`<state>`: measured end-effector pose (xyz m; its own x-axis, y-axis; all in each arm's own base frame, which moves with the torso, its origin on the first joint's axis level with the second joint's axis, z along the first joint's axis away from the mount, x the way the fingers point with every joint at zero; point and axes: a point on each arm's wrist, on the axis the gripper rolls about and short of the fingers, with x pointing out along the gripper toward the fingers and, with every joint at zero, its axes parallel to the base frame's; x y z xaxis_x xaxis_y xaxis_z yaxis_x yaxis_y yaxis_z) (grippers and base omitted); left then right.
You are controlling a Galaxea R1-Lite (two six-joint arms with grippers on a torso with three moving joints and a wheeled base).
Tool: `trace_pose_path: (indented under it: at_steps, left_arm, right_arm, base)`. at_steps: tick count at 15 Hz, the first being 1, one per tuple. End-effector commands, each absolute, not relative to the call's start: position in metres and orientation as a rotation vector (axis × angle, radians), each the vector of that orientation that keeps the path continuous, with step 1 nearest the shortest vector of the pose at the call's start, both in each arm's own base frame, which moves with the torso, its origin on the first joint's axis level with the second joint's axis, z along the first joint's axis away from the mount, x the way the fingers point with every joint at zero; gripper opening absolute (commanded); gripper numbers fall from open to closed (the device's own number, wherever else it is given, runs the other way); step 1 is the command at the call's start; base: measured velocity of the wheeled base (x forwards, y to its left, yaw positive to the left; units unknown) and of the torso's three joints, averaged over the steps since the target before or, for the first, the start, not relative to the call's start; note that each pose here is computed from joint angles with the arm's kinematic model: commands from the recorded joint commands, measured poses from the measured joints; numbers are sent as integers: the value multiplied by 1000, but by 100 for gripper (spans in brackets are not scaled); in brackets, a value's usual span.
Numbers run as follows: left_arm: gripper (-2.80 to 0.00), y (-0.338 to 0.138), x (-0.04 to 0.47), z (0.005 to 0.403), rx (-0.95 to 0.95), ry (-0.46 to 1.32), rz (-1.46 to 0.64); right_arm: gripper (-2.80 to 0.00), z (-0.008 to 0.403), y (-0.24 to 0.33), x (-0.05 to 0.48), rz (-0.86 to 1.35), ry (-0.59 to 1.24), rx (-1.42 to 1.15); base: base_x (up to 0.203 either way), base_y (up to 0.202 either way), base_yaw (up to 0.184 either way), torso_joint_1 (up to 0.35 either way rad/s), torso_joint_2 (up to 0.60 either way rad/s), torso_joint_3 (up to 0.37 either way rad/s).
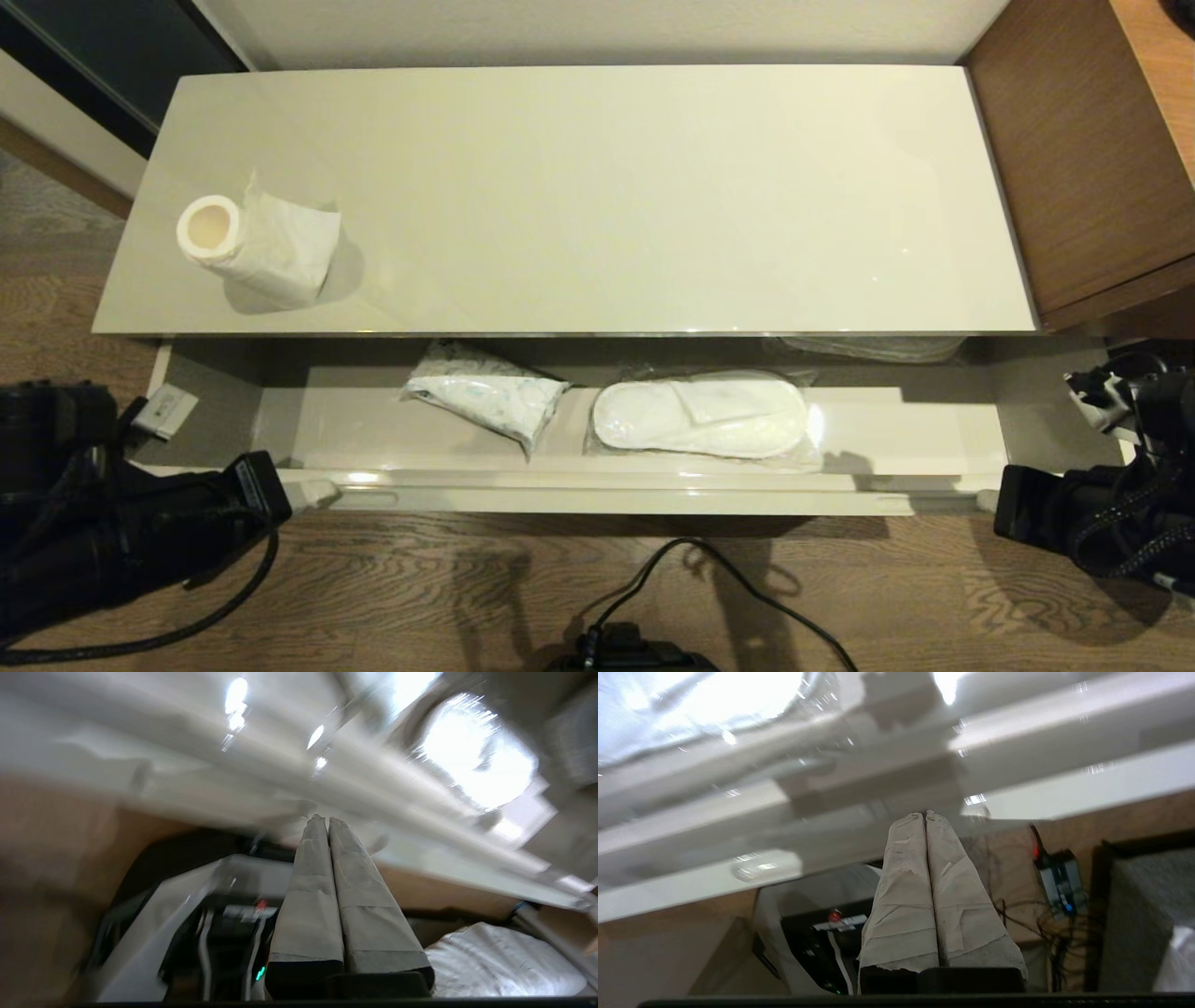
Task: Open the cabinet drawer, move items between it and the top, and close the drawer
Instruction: Open the drawer
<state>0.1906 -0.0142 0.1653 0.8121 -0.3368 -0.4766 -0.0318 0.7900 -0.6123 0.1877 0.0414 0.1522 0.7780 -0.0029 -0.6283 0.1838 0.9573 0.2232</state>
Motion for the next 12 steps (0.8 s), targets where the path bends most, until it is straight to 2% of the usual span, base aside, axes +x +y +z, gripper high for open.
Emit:
trace_pose_path:
  at_steps: [1,7,12]
  left_arm:
    - [-280,-14,189,182,-647,543,-201]
    - [-280,-15,207,146,-652,673,-147]
    - [-280,-15,221,119,-653,672,-147]
  right_arm:
    - [-280,159,41,187,-93,645,291]
    - [-280,133,44,197,-117,749,279]
    - [-280,116,46,203,-107,739,288]
  base:
    - [0,0,0,0,0,0]
    - [0,0,0,0,0,0]
    - [0,0,0,0,0,0]
